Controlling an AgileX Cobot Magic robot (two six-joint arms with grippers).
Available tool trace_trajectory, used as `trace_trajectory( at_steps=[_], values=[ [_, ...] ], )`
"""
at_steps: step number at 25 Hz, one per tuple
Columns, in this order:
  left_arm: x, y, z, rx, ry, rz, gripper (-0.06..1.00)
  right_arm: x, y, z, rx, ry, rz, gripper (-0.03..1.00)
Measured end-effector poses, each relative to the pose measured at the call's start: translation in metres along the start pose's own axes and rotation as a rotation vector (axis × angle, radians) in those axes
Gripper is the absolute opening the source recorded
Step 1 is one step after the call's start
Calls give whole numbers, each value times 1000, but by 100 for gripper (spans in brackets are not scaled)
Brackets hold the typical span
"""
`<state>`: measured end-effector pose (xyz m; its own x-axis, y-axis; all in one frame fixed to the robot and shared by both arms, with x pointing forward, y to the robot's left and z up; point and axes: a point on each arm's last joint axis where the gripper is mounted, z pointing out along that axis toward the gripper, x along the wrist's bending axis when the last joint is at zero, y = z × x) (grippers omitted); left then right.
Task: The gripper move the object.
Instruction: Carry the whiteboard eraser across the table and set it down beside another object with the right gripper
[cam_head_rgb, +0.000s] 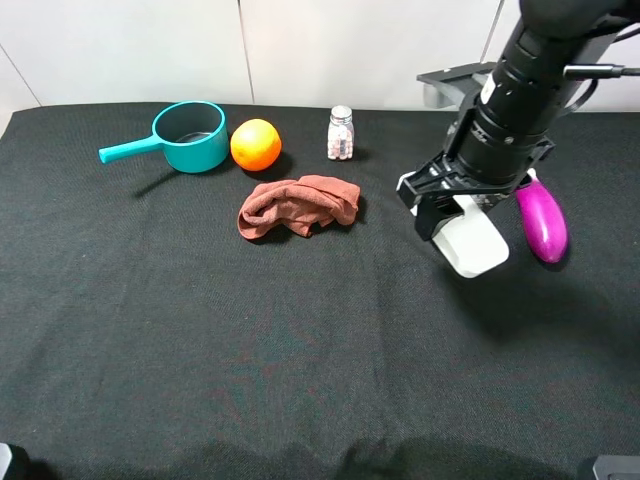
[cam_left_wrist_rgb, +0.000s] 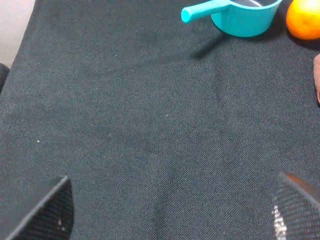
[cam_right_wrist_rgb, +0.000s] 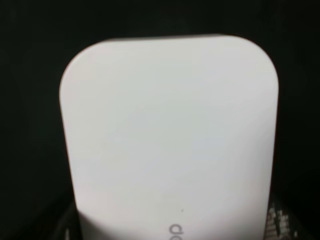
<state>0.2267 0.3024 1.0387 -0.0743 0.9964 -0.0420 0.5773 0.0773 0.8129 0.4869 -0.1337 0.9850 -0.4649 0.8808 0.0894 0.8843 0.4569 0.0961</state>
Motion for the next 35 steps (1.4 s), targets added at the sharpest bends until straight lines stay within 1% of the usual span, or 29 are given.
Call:
trace_trajectory(
  at_steps=[8, 14, 18, 20, 25, 30, 35],
  values=[
    [0, 0, 0, 0, 0, 0, 83, 24, -1, 2, -25, 10, -81, 46],
    [0, 0, 0, 0, 0, 0, 83, 33, 1, 1, -52, 16, -108, 46],
    [0, 0, 0, 0, 0, 0, 83, 42, 12, -12, -107, 1, -161, 46],
    [0, 0, 0, 0, 0, 0, 83, 49, 20, -16, -115, -11, -191, 46],
    [0, 0, 0, 0, 0, 0, 83, 67, 40, -5, -49, -33, -254, 46],
    [0, 0, 0, 0, 0, 0, 83, 87, 59, -2, -38, -37, -363, 46],
    [0, 0, 0, 0, 0, 0, 83, 102, 67, 7, -25, -33, -442, 46]
  ],
)
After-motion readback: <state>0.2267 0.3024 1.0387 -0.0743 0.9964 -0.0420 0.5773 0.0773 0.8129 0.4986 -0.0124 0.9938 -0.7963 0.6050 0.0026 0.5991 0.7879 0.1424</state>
